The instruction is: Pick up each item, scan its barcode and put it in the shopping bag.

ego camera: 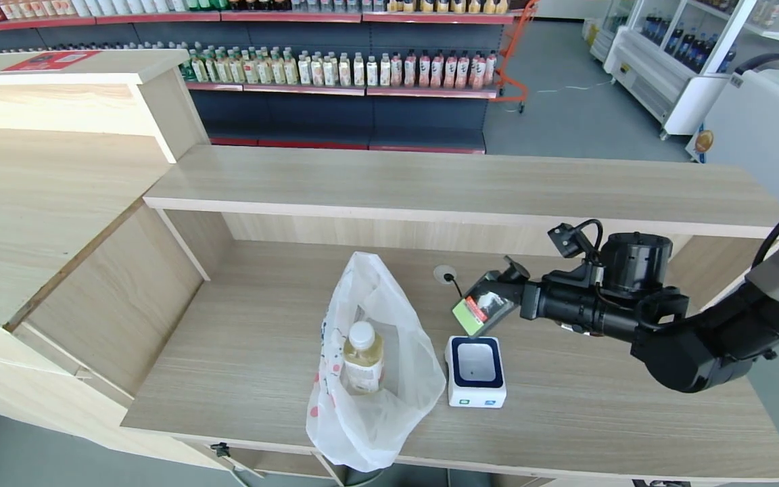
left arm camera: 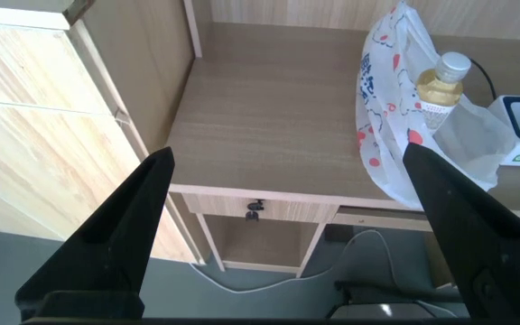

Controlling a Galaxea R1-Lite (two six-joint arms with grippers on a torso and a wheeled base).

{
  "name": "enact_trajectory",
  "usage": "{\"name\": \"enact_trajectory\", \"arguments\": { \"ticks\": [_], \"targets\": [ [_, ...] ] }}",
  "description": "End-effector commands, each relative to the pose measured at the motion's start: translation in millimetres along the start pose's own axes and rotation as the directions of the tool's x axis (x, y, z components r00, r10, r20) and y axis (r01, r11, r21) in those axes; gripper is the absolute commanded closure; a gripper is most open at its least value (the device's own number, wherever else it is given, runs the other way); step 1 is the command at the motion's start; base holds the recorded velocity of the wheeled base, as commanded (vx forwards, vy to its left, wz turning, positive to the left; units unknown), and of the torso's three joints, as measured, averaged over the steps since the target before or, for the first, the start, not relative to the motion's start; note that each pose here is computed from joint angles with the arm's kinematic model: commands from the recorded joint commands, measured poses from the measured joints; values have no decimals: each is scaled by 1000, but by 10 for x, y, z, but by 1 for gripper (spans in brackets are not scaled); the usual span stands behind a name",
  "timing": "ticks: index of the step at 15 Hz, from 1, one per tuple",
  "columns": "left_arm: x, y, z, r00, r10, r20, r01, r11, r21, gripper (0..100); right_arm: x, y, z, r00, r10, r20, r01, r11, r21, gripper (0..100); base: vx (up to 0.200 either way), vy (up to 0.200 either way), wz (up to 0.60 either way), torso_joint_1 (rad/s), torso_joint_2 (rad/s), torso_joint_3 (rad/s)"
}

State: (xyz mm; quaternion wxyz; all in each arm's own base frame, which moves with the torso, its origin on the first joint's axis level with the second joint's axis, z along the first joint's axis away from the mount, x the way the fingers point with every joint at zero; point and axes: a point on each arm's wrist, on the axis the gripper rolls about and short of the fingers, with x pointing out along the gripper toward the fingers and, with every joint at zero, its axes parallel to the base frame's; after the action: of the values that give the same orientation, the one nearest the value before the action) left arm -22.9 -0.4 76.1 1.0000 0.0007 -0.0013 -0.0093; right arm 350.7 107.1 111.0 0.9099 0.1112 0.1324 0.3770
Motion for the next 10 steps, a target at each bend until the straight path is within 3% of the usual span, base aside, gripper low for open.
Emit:
{"name": "enact_trajectory", "arguments": {
  "ticks": [1, 6, 10],
  "targets": [
    [0, 0, 0, 1000, 0, 1, 0, 1000, -1, 0, 56, 96, -58, 999, 26, -27, -26, 1000, 5, 100, 0, 0, 0, 0, 0, 0],
    [0, 0, 0, 1000, 0, 1, 0, 1000, -4, 0, 243, 208, -325, 990, 69, -122, -64, 997, 43, 100, 0, 0, 0, 0, 0, 0],
    [0, 0, 0, 1000, 0, 1, 0, 1000, -4, 0, 542, 238, -509, 985, 84, -151, -80, 996, 37, 100, 0, 0, 0, 0, 0, 0]
  ]
}}
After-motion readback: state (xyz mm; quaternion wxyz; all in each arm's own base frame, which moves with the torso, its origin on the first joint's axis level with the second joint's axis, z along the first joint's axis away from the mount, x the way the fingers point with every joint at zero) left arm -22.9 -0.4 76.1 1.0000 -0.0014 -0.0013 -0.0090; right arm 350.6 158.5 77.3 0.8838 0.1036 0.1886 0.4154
